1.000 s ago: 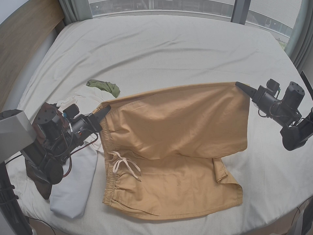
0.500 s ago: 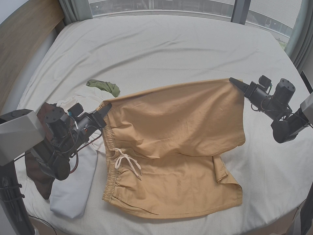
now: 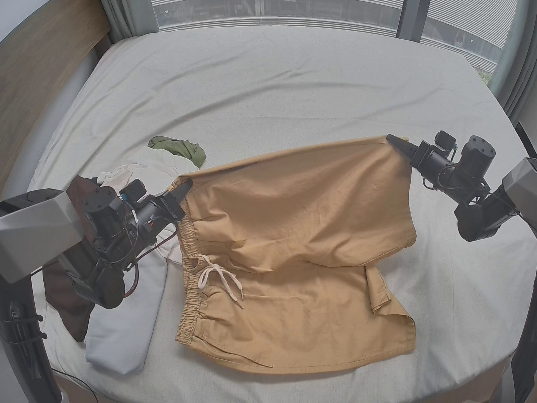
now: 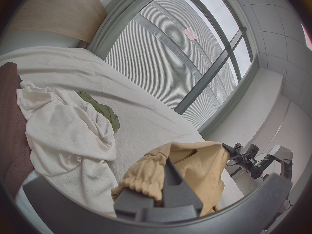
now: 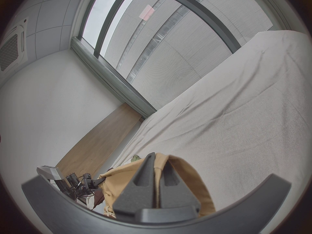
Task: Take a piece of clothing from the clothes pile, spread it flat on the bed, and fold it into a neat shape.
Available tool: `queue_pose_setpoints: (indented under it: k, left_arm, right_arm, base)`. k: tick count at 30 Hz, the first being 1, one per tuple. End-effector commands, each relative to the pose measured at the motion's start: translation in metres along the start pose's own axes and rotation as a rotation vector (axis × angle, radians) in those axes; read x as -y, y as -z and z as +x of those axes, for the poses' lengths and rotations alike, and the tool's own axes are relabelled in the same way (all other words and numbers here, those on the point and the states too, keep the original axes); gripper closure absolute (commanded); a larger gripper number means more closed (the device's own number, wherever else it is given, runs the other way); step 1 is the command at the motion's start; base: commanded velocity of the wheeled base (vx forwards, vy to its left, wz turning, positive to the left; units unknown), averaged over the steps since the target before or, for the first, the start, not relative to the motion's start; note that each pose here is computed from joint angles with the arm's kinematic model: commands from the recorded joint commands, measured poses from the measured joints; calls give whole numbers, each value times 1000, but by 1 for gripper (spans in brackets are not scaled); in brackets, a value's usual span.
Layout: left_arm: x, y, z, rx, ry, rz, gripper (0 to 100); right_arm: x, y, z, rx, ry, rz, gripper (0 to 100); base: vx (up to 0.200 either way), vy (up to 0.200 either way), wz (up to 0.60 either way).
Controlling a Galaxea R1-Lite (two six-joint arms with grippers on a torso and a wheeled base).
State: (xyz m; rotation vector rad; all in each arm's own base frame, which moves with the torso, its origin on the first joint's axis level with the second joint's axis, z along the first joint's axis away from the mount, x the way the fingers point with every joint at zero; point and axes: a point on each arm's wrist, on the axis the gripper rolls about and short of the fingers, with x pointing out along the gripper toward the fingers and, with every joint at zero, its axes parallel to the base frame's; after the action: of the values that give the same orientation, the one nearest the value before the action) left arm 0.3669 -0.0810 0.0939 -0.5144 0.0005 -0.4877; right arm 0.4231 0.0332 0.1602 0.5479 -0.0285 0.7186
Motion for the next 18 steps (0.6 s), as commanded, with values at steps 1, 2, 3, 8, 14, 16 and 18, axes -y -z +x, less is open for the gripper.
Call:
queue_pose_setpoints:
  k: [1,2,3,8,14,16,18]
  left_arm:
    - [-3,2,4,6,-5,0,100]
    - [-3,2,4,7,-4,1,100]
    - [-5,5,5,1,-8,-1,0]
    - [-6,4,10,14,-4,2,0]
    - [-7,8,7,-4,-11,0,0]
    - [-8,11,4,-16,-23,-7,0]
    - [-10,11,-1,-19,-48,-15,0]
  right_arm:
    - [4,1,5,1,-3,-1,100]
    - [5,1,6,-4,1,3,100]
    - [5,0,7,-3,0,2,0]
    - [9,0,12,18,11,-4,0]
    - [6,5,5,7,31,9,0]
    - [-5,5,-7,-10,46,17,0]
    - [-14,10,-21,-37,63,22,0]
  base:
    - [0,0,0]
    - [0,0,0]
    - [0,0,0]
    - [0,0,0]
    - [0,0,0]
    - [0,0,0]
    - [0,0,0]
